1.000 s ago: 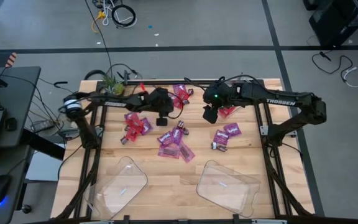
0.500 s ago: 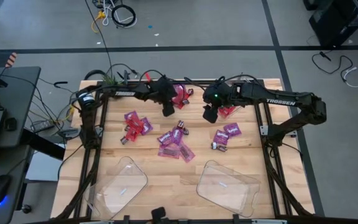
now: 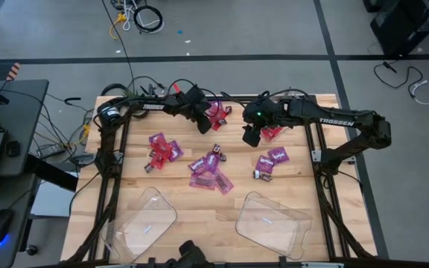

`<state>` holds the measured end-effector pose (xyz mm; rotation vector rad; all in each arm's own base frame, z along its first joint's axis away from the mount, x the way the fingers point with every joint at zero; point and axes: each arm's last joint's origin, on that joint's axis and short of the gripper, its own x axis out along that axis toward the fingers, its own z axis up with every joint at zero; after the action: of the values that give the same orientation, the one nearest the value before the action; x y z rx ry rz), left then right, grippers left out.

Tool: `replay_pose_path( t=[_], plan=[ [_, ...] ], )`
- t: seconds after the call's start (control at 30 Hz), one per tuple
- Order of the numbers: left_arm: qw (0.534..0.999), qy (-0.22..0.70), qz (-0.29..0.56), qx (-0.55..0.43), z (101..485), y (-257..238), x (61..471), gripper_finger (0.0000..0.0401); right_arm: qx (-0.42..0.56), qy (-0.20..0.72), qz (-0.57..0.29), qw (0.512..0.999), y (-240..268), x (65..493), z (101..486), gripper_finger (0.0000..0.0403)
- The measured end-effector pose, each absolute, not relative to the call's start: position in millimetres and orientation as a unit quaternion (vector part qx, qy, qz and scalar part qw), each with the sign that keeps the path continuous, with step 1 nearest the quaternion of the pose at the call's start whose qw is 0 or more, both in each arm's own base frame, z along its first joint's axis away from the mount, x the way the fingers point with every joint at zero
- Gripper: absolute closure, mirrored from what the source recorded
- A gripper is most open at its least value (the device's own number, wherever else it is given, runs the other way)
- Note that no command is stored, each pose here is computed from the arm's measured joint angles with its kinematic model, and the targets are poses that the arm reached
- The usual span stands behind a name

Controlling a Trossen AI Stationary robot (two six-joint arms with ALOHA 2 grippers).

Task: Sort candy
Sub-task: Put the red candy into the top transparent bin

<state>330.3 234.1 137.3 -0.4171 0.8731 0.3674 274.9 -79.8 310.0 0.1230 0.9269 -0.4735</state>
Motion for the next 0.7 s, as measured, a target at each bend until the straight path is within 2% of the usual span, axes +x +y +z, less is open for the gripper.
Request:
replay_pose_path(
  t=[0.27, 0.37, 0.5, 0.7],
  plan=[
    [0.875, 0.422, 0.163, -0.171, 137.9, 236.5, 333.5, 0.0233, 0.053, 0.444, -0.223, 0.866, -79.4, 275.0, 310.0, 0.0181],
    [0.877, 0.427, 0.148, -0.166, 136.3, 234.9, 332.6, 0.0246, 0.051, 0.444, -0.222, 0.867, -79.4, 275.0, 310.0, 0.0187],
    [0.881, 0.432, 0.123, -0.148, 135.4, 232.0, 333.1, 0.0289, 0.05, 0.443, -0.221, 0.867, -79.5, 275.3, 310.2, 0.0195],
    [0.886, 0.436, 0.115, -0.112, 135.3, 228.2, 336.5, 0.0386, 0.049, 0.441, -0.221, 0.869, -79.6, 275.7, 310.5, 0.0206]
  ],
)
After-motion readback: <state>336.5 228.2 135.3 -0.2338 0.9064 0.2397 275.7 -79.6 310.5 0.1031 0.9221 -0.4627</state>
